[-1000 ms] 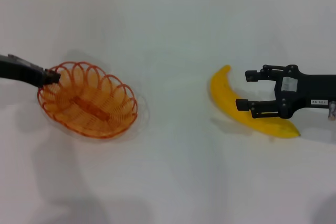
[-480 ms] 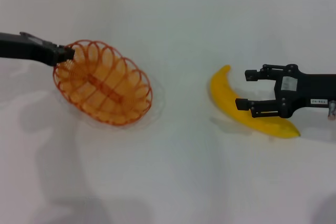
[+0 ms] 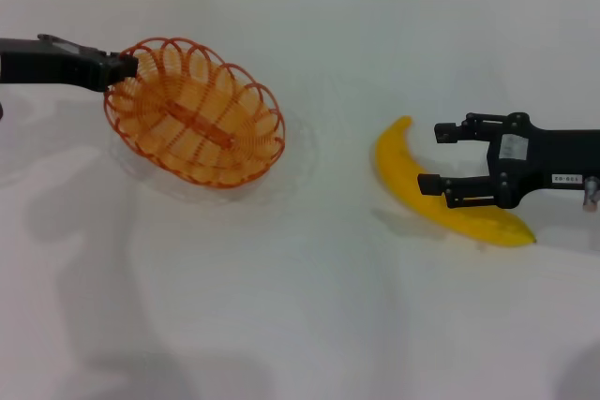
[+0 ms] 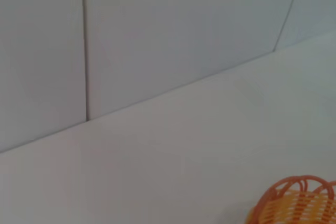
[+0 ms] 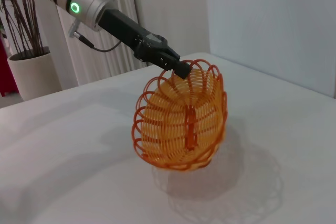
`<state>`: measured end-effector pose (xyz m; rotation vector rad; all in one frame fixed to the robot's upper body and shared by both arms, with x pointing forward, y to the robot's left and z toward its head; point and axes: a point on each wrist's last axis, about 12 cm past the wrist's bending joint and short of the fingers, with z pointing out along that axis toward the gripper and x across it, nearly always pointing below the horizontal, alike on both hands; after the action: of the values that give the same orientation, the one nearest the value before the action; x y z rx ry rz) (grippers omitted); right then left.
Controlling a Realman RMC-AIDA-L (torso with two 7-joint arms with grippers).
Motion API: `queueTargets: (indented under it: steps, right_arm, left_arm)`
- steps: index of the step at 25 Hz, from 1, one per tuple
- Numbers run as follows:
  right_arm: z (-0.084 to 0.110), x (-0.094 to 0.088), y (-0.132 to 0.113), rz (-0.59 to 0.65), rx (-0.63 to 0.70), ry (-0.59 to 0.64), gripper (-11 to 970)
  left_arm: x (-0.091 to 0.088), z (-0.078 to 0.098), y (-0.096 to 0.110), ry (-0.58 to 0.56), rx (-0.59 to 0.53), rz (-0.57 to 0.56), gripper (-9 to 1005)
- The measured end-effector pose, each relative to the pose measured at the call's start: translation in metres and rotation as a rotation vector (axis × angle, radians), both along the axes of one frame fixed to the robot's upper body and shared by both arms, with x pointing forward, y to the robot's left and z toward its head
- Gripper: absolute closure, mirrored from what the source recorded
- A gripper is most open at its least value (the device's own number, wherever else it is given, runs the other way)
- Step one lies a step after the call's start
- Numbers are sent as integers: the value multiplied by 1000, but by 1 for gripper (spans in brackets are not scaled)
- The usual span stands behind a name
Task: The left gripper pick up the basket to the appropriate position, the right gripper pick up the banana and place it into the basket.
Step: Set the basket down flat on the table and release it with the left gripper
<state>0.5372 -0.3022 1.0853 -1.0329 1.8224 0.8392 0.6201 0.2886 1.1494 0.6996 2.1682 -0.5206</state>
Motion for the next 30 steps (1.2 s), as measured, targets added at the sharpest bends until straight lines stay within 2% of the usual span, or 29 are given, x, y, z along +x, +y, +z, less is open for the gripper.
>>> queueTargets:
  steps: [8,16,30]
  right_arm:
    - [0,0,1,5,1,2,124]
    - [0,0,2,8,-1,4,124]
    - [1,-1,2,21,2,6,124]
  left_arm:
    - [-1,-13,-1,14,-36,18,926]
    - [-7,-30,7,29,-88,65,926]
    - [-14,-43,20,37,-121,130,929]
